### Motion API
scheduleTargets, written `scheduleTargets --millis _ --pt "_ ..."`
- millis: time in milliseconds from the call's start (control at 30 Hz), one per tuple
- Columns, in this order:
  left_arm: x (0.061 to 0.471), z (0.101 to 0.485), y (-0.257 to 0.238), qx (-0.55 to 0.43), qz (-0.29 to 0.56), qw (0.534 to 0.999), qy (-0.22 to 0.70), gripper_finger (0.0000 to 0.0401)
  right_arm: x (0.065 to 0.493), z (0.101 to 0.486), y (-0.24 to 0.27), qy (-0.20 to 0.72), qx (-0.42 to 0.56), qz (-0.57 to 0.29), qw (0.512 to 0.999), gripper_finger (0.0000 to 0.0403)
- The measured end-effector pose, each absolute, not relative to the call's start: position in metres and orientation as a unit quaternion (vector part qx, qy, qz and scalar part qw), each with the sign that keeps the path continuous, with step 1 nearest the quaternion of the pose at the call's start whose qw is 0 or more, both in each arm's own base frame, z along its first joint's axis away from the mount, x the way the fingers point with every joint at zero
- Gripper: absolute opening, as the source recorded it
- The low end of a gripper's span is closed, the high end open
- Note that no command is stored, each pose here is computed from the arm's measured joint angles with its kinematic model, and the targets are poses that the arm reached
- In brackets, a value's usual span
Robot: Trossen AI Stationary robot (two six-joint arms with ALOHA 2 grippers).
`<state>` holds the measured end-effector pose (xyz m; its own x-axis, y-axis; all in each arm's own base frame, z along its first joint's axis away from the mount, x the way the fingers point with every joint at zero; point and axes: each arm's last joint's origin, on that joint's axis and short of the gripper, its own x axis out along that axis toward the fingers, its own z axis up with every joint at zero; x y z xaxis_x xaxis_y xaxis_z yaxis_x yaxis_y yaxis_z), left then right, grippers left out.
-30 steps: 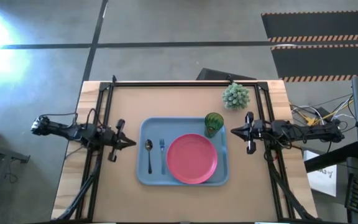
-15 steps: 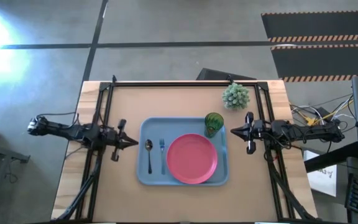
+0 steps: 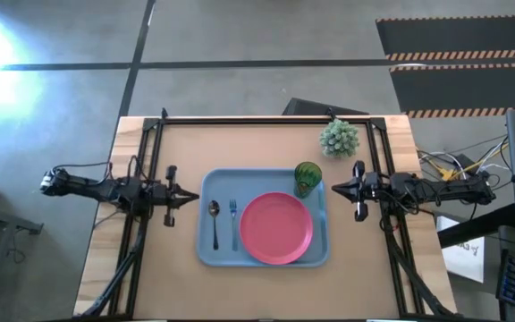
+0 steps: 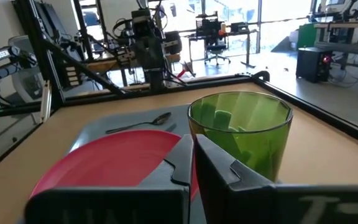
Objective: Pick and place plate/cup/fork/spoon on tray
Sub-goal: Return to Home Position
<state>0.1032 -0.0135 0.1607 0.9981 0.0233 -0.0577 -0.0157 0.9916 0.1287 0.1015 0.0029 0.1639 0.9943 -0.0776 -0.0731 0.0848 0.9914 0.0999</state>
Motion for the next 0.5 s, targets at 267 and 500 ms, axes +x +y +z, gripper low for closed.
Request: scheduleTargets --millis 267,500 --pt "0.1 0.1646 -0.012 0.071 0.009 0.997 0.006 0.0 0.1015 0.1639 0.0028 0.035 0.042 -0.042 0.998 0.0009" --pt "0.1021 0.1617 -0.0101 0.073 0.016 0.997 0.024 0.0 0.1015 0.1639 0.0027 0.035 0.031 -0.044 0.998 0.0009"
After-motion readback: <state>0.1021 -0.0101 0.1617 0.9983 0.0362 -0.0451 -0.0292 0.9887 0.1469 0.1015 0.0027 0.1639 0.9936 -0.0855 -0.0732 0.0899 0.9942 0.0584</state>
